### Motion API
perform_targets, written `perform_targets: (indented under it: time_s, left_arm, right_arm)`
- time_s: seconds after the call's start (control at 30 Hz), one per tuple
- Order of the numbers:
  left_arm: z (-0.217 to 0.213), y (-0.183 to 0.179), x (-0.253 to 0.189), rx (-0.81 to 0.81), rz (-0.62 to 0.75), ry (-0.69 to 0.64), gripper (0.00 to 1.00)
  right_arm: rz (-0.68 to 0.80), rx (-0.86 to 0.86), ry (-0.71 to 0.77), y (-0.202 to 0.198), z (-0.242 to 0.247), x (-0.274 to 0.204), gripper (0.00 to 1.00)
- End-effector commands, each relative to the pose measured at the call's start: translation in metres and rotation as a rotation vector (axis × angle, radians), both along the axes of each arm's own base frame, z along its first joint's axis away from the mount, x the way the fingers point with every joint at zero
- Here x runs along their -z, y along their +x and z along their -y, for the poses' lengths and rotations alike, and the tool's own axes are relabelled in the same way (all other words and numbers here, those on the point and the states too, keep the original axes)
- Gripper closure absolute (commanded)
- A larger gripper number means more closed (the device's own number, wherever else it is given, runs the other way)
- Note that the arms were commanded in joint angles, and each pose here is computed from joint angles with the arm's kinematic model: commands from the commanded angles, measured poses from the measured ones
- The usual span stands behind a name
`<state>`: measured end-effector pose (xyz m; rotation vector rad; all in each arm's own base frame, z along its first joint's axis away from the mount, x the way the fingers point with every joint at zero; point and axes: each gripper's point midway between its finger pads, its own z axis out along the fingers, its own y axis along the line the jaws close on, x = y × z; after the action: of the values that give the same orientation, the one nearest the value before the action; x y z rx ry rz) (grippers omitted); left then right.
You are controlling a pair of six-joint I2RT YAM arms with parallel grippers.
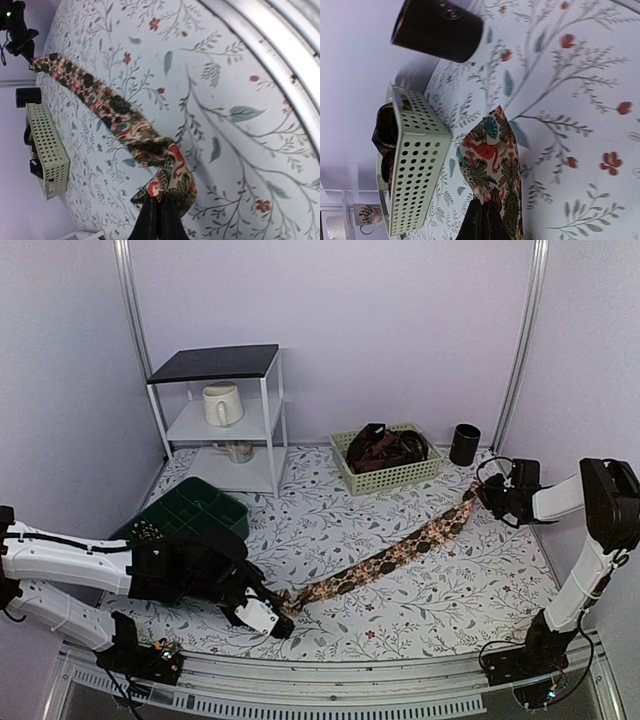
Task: Roll the ties
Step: Flatten out the tie at the center of the board.
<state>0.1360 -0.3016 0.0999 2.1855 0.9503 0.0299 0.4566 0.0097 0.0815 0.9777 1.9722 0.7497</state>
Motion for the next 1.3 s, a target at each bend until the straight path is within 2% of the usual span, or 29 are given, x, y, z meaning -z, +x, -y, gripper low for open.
perform_targets:
  time_s: [0.0,0.2,0.3,0.4,0.63,0.93,1.07,1.27]
  left_arm:
    - [-0.001,-0.033,0.031,0.051,-0.128,0.033,1.00]
    - [0.001,-0.046,0.052,0.046,-0.200,0.087,1.00]
    - [0.000,-0.056,0.062,0.051,-0.226,0.112,0.93]
    - [-0.003,-0.065,0.068,0.050,-0.252,0.124,0.90]
    - [-0.001,-0.072,0.070,0.029,-0.264,0.118,0.82]
    - [0.006,-0.059,0.046,-0.071,-0.251,0.038,0.64]
    - [0.011,-0.051,0.027,-0.127,-0.256,-0.042,0.63]
    - [0.020,-0.041,-0.022,-0.200,-0.393,-0.244,0.63]
  right_arm:
    - [-0.156,0.067,0.082,-0.032,0.020,0.056,1.00]
    - [-0.253,0.064,0.095,-0.055,0.017,0.075,0.90]
    - [-0.337,0.102,0.058,-0.068,0.024,0.077,0.82]
    - [-0.354,0.087,0.053,-0.069,0.023,0.071,0.74]
    - [-0.532,0.179,-0.008,-0.087,0.041,0.067,0.69]
    - [-0.535,0.166,0.020,-0.103,0.023,0.024,0.57]
    - [-0.511,0.066,0.039,-0.103,-0.019,0.009,0.53]
    - [-0.572,-0.016,0.063,-0.106,-0.077,0.014,0.52]
